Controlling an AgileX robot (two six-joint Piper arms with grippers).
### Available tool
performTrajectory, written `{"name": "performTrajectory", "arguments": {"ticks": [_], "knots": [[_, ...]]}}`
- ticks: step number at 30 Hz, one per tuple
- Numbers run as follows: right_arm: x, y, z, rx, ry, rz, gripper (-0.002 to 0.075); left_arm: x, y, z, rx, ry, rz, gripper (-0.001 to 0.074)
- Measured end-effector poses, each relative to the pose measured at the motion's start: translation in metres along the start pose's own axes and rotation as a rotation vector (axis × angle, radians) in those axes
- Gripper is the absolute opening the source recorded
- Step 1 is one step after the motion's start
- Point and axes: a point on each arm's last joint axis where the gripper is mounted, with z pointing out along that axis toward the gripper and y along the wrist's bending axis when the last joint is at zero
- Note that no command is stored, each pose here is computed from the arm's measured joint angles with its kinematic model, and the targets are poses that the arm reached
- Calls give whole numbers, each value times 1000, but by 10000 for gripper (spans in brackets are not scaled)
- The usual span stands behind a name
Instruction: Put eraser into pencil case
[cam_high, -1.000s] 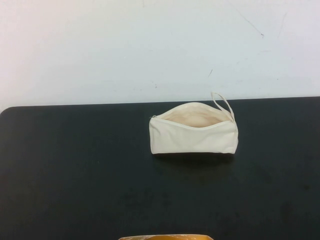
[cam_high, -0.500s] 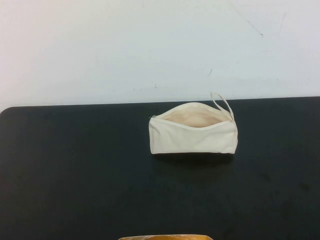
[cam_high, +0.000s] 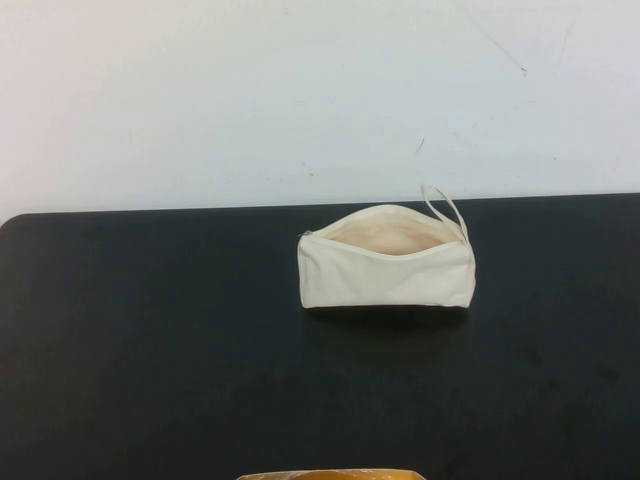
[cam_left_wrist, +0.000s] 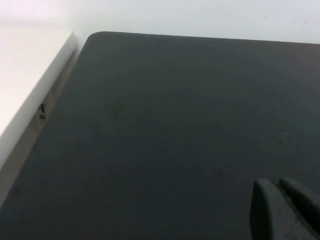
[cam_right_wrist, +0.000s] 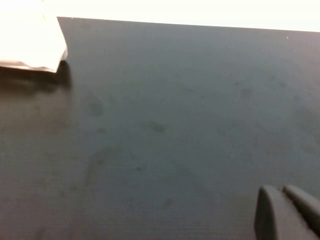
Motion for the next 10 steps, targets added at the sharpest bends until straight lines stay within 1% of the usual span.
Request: {"name": "performTrajectory", "arguments": {"ticks": [10], "knots": [[0, 0, 0, 0, 0, 0, -1, 0, 0, 0, -1, 5, 6, -1]]}}
